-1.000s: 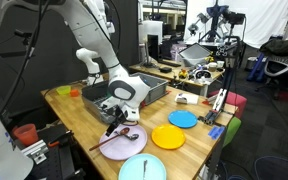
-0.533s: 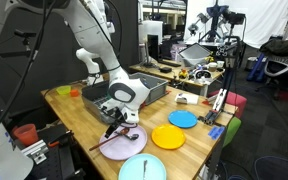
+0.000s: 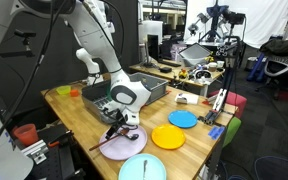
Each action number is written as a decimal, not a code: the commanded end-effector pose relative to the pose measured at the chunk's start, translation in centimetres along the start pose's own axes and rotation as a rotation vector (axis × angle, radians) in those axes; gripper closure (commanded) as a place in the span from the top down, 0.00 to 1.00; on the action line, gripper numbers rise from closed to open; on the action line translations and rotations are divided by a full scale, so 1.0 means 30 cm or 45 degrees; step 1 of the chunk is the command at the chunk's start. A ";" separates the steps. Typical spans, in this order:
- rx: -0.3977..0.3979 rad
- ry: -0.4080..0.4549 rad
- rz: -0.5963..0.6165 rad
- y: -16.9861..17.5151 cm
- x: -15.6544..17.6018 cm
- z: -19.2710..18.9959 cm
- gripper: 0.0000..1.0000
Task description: Move the silver spoon and ladle from the pink plate and put them on the orange plate, move the pink plate backwards
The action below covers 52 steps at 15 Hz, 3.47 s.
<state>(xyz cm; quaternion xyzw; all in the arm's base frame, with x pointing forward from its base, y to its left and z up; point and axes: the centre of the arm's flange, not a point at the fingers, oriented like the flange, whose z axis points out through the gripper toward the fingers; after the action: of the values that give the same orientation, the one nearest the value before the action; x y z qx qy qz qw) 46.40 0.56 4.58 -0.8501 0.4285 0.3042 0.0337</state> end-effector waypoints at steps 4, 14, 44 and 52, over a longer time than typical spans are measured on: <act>0.002 -0.027 0.055 -0.026 0.009 0.001 1.00; 0.053 -0.055 0.097 -0.026 -0.001 -0.015 0.62; 0.849 -0.263 -0.154 -0.006 -0.278 -0.650 0.04; 1.210 -0.348 -0.059 0.015 -0.148 -0.820 0.04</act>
<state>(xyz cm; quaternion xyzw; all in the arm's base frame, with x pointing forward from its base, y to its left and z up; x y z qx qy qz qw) 55.15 -3.31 28.54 -0.7162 0.4810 0.1923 0.4675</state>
